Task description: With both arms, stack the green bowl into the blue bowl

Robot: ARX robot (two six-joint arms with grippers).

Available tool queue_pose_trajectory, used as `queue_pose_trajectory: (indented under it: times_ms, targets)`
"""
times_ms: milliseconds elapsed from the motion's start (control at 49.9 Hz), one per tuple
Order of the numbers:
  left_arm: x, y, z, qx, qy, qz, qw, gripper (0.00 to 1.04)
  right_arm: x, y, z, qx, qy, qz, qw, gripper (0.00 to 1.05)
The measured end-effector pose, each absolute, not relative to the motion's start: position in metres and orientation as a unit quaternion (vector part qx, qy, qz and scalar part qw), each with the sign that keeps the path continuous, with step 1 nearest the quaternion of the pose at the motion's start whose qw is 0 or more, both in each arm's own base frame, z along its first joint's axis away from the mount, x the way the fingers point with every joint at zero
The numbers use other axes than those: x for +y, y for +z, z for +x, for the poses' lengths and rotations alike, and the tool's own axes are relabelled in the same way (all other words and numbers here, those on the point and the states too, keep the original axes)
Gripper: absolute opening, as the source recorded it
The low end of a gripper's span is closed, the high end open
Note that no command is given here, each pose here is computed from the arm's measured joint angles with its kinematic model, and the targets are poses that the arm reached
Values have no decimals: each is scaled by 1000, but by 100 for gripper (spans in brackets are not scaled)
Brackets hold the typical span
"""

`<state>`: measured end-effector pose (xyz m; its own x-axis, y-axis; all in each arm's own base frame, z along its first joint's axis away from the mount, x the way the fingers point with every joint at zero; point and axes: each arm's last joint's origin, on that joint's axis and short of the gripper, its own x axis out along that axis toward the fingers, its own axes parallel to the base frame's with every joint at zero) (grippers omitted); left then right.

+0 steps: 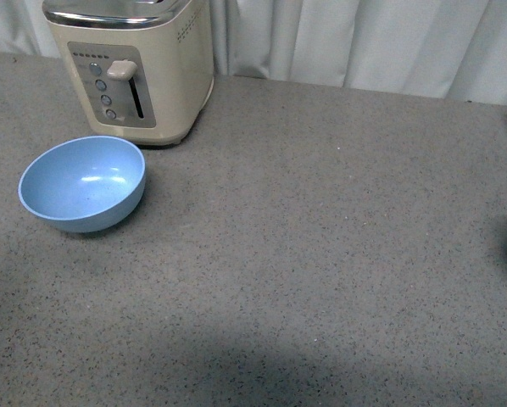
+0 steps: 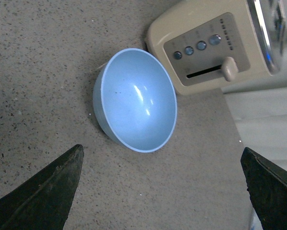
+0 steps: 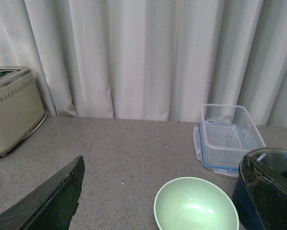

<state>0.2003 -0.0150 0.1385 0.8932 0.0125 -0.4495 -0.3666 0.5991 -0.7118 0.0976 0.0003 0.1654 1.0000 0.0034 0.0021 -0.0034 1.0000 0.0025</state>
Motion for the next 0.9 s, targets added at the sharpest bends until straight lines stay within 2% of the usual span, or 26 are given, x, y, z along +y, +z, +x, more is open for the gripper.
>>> queue_pose_trajectory:
  times_ms: [401, 902]
  targets:
    - [-26, 107, 245, 252, 159, -394, 869, 98, 0, 165, 98, -1, 2, 1, 1000, 96]
    - [-28, 71, 279, 280, 165, -350, 879, 98, 0, 165, 98, -1, 2, 1, 1000, 96]
